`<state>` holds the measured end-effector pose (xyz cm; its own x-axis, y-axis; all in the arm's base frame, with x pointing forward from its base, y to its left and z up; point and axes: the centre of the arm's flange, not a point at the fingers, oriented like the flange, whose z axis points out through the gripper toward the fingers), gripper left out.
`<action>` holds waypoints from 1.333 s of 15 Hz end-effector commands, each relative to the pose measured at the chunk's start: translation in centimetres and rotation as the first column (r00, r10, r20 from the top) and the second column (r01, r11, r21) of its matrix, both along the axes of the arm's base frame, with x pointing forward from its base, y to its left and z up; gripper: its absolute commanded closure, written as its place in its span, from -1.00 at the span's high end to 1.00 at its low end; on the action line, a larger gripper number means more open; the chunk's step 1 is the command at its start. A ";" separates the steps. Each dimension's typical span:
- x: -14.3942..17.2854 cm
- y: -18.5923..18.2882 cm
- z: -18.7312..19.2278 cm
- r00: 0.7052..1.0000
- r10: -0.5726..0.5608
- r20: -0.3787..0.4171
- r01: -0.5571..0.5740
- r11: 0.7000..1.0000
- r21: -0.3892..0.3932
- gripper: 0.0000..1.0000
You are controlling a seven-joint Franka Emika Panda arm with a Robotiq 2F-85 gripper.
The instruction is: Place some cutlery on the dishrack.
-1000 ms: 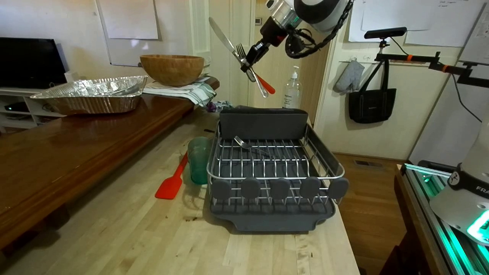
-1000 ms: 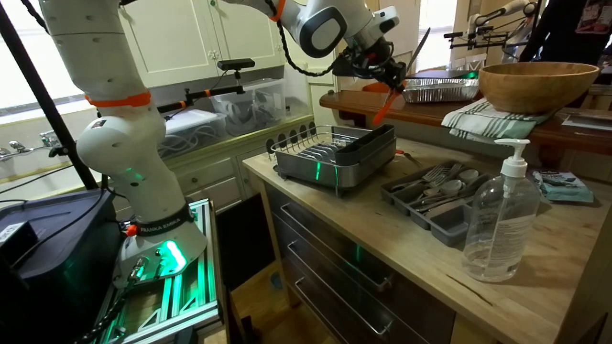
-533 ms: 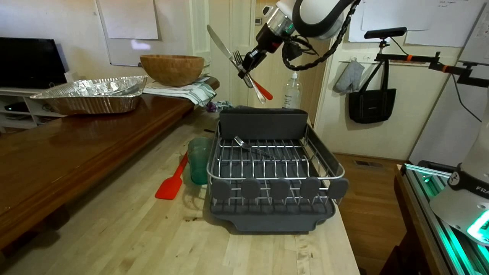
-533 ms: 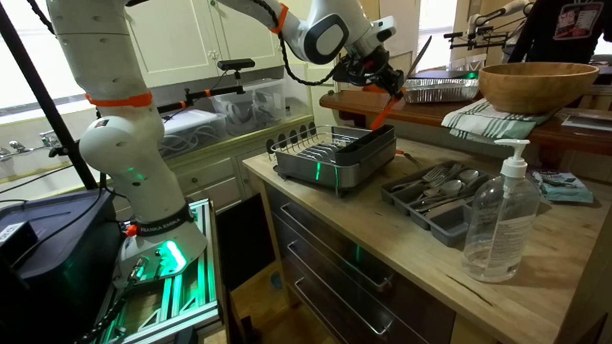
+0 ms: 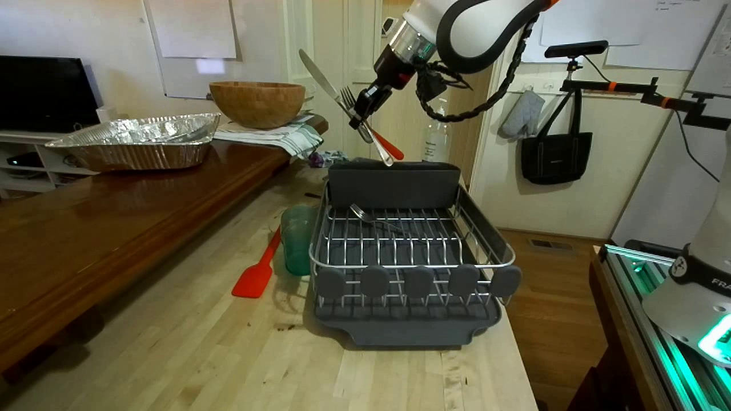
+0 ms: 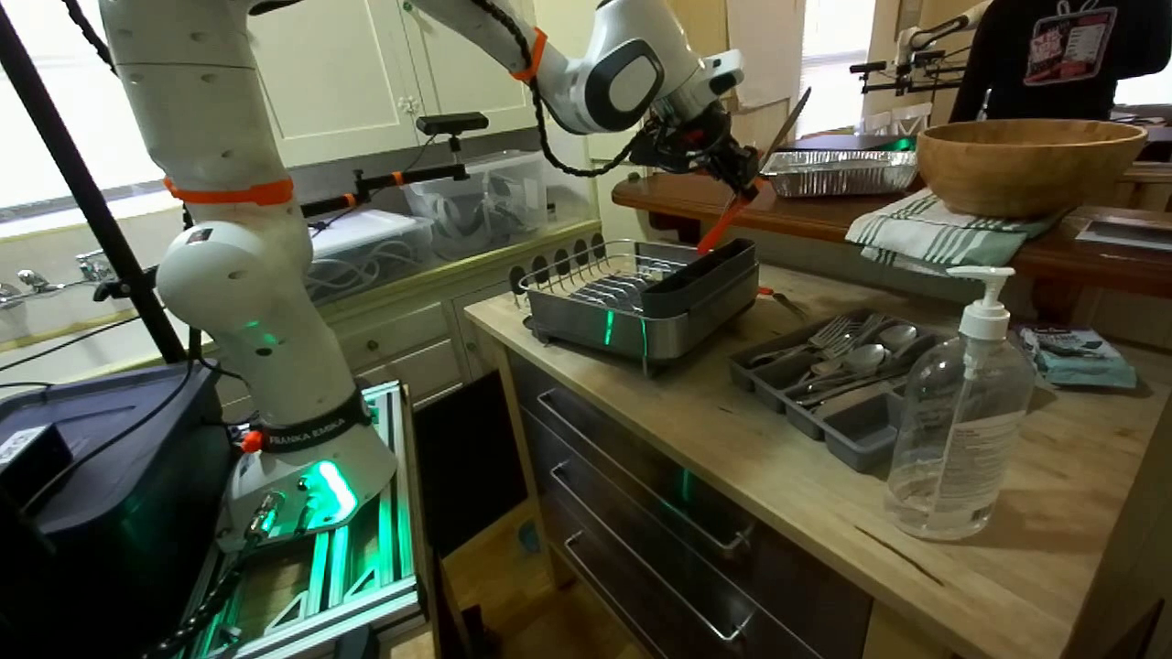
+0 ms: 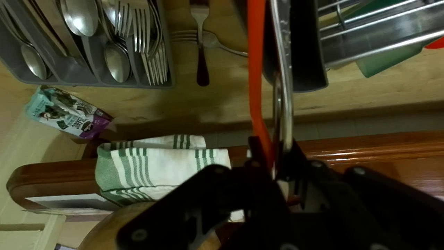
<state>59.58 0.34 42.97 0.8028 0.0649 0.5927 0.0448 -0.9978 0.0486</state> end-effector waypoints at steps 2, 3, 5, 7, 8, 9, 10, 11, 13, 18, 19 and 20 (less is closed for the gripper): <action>0.4 1.5 -1.3 0.999 0.004 0.032 -0.003 0.999 -0.051 -0.91; 0.4 1.4 -1.4 0.999 0.005 0.040 -0.002 0.998 -0.060 -0.91; 0.4 1.1 -1.5 0.998 0.011 0.054 -0.007 0.997 -0.072 -0.91; 0.5 0.9 -1.7 0.998 0.014 0.059 -0.009 0.997 -0.082 -0.91; 0.7 0.9 -1.9 0.998 0.019 0.054 -0.015 0.996 -0.084 -0.91; 0.7 1.0 -2.2 0.999 0.024 0.047 -0.020 0.996 -0.084 -0.91; 0.7 1.2 -2.6 0.999 0.032 0.034 -0.030 0.997 -0.078 -0.91; 0.5 1.4 -3.1 0.999 0.035 0.024 -0.033 0.997 -0.071 -0.91; 0.1 1.9 -3.9 0.999 0.046 0.013 -0.045 0.996 -0.072 -0.91; -1.5 1.8 -5.9 0.998 0.062 0.004 -0.061 0.994 -0.087 -0.91; -2.0 1.4 -6.1 0.999 0.053 0.006 -0.052 0.995 -0.086 -0.91; -2.6 0.9 -6.5 0.999 0.044 0.002 -0.044 0.996 -0.083 -0.91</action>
<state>59.06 1.98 37.43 0.8039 0.1614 0.5724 0.1071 -0.9860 0.1276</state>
